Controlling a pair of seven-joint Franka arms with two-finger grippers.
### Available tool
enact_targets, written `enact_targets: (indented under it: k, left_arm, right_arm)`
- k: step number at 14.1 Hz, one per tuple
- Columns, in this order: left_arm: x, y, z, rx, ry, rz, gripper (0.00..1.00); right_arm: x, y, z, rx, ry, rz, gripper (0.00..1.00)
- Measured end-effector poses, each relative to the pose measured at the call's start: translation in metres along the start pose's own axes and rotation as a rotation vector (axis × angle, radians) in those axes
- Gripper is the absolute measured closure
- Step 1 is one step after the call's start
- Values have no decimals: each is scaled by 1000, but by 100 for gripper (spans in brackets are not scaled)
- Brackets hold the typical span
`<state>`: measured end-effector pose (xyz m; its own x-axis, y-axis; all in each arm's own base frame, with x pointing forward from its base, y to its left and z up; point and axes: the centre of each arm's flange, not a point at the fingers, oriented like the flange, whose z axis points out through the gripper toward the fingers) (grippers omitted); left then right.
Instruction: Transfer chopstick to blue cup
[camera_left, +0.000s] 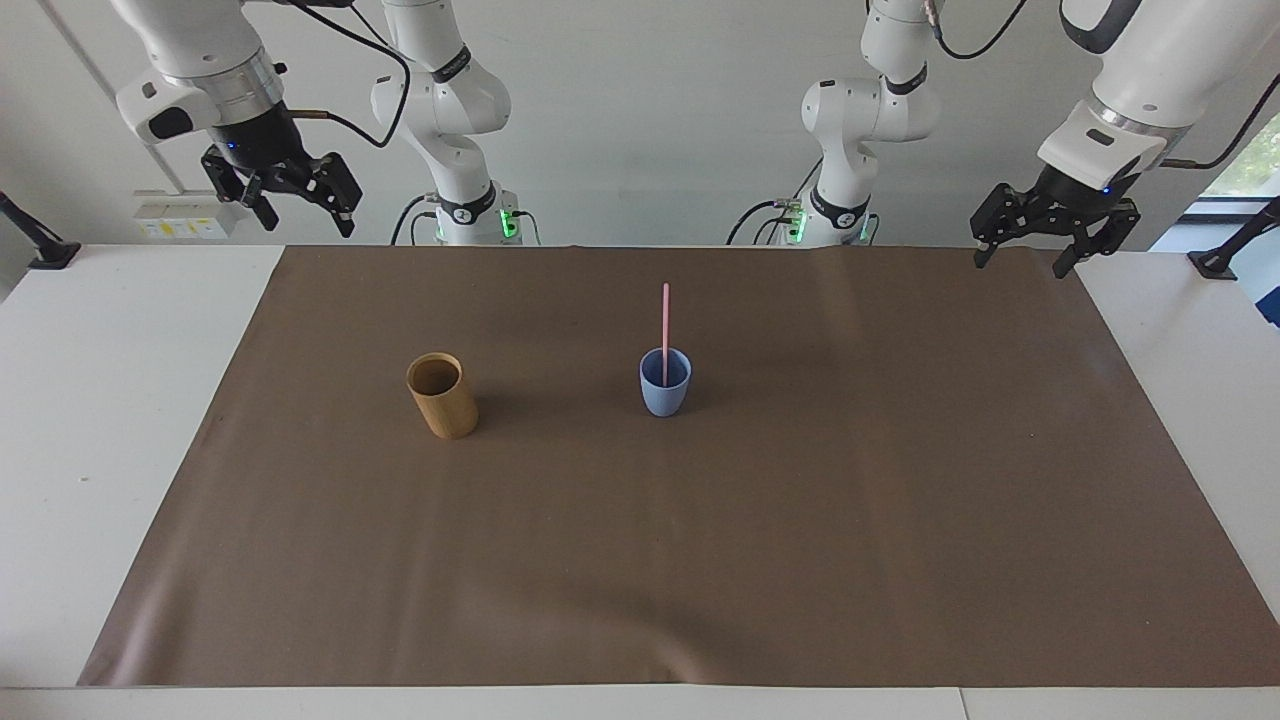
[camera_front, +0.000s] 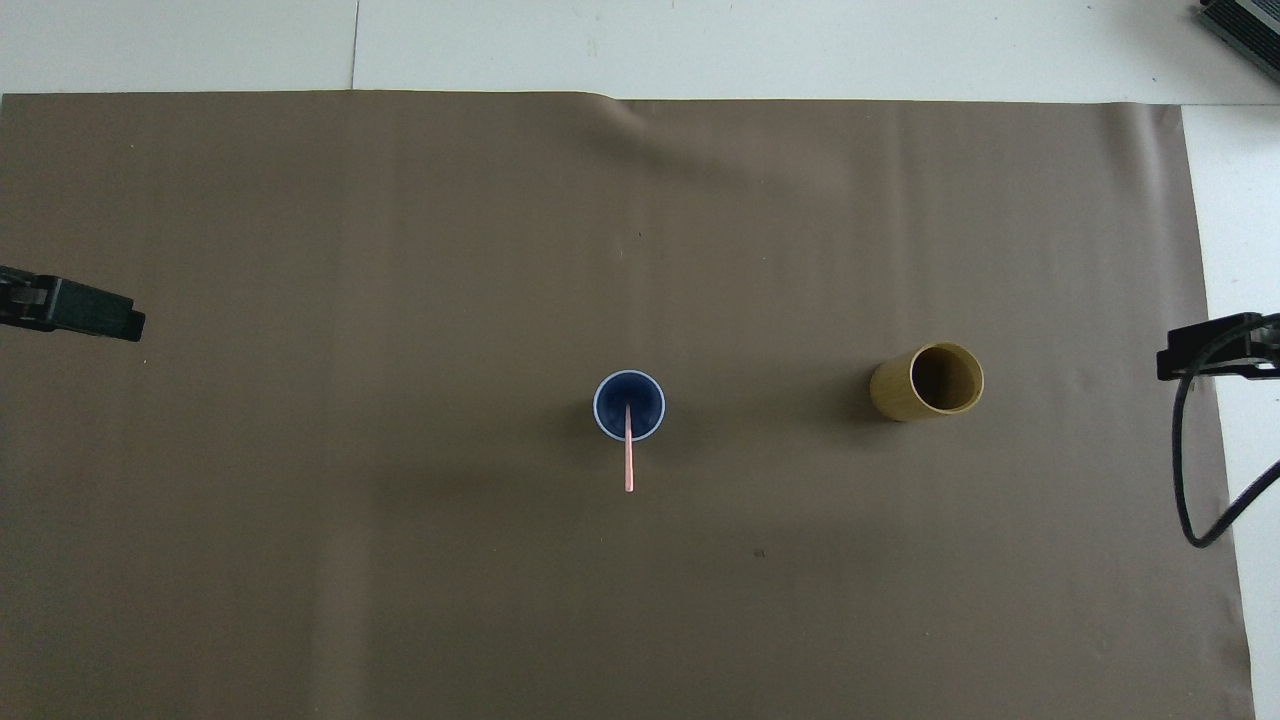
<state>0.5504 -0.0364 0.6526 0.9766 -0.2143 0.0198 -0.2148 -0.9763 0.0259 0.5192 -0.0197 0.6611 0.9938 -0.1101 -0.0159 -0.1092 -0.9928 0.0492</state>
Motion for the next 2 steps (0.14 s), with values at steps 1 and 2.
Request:
enact_targets:
  k: [1,2]
  left_arm:
    - [0,0,0,0,0,0,0]
    - [0,0,0,0,0,0,0]
  right_arm:
    - [0,-1,0,0,3,-2,0]
    - [0,-2,0,0,4,-3,0]
